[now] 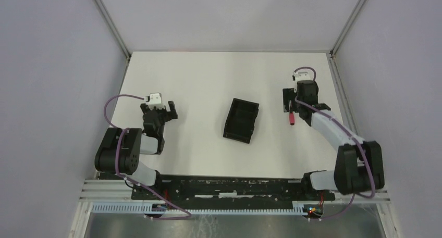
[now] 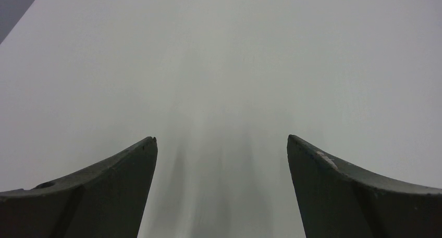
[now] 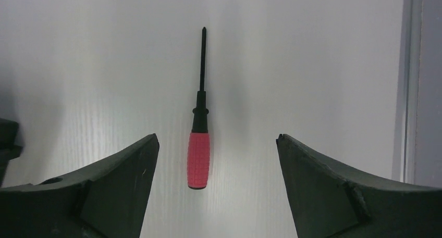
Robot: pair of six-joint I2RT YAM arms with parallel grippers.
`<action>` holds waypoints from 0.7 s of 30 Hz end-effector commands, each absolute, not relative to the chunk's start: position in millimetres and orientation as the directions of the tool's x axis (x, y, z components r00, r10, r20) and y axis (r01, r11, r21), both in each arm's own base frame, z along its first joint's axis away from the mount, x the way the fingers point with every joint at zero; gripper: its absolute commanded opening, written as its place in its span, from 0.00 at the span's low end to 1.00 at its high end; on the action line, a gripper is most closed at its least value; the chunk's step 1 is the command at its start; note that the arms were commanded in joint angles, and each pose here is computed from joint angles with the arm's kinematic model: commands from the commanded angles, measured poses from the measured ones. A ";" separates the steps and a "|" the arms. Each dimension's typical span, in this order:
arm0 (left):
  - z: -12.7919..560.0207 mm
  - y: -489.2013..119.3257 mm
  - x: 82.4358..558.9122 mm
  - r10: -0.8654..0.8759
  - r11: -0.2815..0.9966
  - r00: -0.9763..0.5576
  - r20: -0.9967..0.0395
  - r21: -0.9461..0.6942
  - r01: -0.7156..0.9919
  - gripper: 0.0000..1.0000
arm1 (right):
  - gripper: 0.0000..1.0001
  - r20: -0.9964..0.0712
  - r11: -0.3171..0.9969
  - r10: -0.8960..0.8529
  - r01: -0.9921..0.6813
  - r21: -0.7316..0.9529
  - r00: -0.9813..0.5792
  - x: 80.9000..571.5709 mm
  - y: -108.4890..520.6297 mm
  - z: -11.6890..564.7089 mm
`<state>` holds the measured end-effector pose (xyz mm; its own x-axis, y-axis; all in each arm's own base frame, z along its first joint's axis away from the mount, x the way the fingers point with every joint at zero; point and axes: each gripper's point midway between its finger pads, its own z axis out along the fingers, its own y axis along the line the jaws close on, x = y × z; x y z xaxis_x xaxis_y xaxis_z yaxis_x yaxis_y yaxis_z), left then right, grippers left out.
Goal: Put the screwdriver in the bin
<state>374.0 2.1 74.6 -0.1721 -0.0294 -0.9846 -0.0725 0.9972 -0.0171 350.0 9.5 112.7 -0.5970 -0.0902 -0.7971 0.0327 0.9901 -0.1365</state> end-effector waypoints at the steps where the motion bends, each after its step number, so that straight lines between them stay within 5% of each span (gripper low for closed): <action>1: 87.3 2.0 379.1 -0.015 0.998 -0.121 -0.992 -0.007 -0.070 1.00 | 0.89 -0.555 0.960 -0.188 -0.034 -0.277 -0.811 341.6 -7.8 77.2; 10: 87.2 1.8 379.1 -0.015 0.998 -0.122 -0.992 -0.006 -0.069 1.00 | 0.72 -0.448 0.976 -0.184 -0.111 -0.185 -0.875 352.5 4.6 25.1; 14: 87.6 1.2 379.2 -0.015 0.998 -0.121 -0.993 -0.007 -0.067 1.00 | 0.43 -0.404 0.980 -0.187 -0.141 -0.142 -0.896 351.7 9.8 6.5; 18: 87.2 1.6 379.2 -0.015 0.998 -0.121 -0.992 -0.007 -0.068 1.00 | 0.00 -0.401 0.978 -0.198 -0.154 -0.139 -0.895 363.5 9.7 24.2; 21: 87.1 1.3 379.1 -0.014 0.998 -0.122 -0.992 -0.006 -0.067 1.00 | 0.00 -0.402 0.976 -0.212 -0.171 -0.135 -0.891 377.9 12.6 64.0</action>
<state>374.0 2.1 74.6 -0.1721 -0.0294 -0.9846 -0.0725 0.9972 -0.0171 362.1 8.0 23.9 -0.8951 -0.1913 -0.4027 -0.1407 0.9783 -0.1520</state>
